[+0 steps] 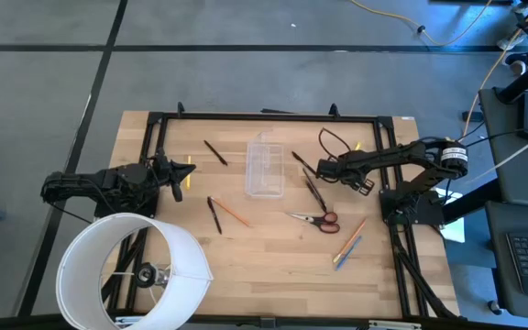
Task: Pick & place school supplies into a supply box
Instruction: Put the transparent pen into the transparent supply box
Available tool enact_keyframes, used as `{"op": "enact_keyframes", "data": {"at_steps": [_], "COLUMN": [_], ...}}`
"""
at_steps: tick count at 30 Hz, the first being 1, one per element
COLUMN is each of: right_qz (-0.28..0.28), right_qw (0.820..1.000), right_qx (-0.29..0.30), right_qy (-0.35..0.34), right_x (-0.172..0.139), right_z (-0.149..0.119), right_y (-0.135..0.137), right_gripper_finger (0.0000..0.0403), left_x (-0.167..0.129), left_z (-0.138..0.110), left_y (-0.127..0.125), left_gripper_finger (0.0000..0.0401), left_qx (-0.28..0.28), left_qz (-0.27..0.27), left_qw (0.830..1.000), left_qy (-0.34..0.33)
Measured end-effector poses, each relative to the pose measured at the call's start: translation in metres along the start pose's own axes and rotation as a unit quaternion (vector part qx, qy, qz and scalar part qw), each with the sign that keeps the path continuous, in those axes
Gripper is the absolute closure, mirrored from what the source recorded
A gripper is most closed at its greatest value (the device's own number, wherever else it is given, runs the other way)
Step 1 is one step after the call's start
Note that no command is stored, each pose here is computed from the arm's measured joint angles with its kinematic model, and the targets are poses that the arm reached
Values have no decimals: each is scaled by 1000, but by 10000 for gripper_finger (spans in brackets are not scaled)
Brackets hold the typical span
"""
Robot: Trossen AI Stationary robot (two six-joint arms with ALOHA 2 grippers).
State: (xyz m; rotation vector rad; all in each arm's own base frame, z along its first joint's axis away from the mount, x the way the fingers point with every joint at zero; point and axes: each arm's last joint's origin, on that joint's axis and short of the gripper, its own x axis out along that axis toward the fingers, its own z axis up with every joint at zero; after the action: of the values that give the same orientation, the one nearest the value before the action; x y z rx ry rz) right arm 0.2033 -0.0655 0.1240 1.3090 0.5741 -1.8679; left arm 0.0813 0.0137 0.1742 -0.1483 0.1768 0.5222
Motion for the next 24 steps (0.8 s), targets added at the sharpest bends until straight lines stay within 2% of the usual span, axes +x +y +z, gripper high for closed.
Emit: {"op": "enact_keyframes", "data": {"at_steps": [4,9,13,24], "right_qz": [2,4,4,9], "right_qw": [1000,997,994,994], "right_qx": [-10,-79,-105,-111], "right_qy": [-5,-4,-5,-4], "right_x": [0,0,0,0], "right_z": [0,0,0,0], "right_y": [0,1,1,1], "right_gripper_finger": [187,187,187,187], "left_x": [0,0,0,0], "left_z": [0,0,0,0], "left_y": [0,0,0,0], "left_gripper_finger": [395,395,395,390], "left_qx": [0,0,0,0], "left_qz": [0,-4,-5,-5], "left_qw": [1000,1000,1000,1000], "left_qy": [0,1,1,1]}}
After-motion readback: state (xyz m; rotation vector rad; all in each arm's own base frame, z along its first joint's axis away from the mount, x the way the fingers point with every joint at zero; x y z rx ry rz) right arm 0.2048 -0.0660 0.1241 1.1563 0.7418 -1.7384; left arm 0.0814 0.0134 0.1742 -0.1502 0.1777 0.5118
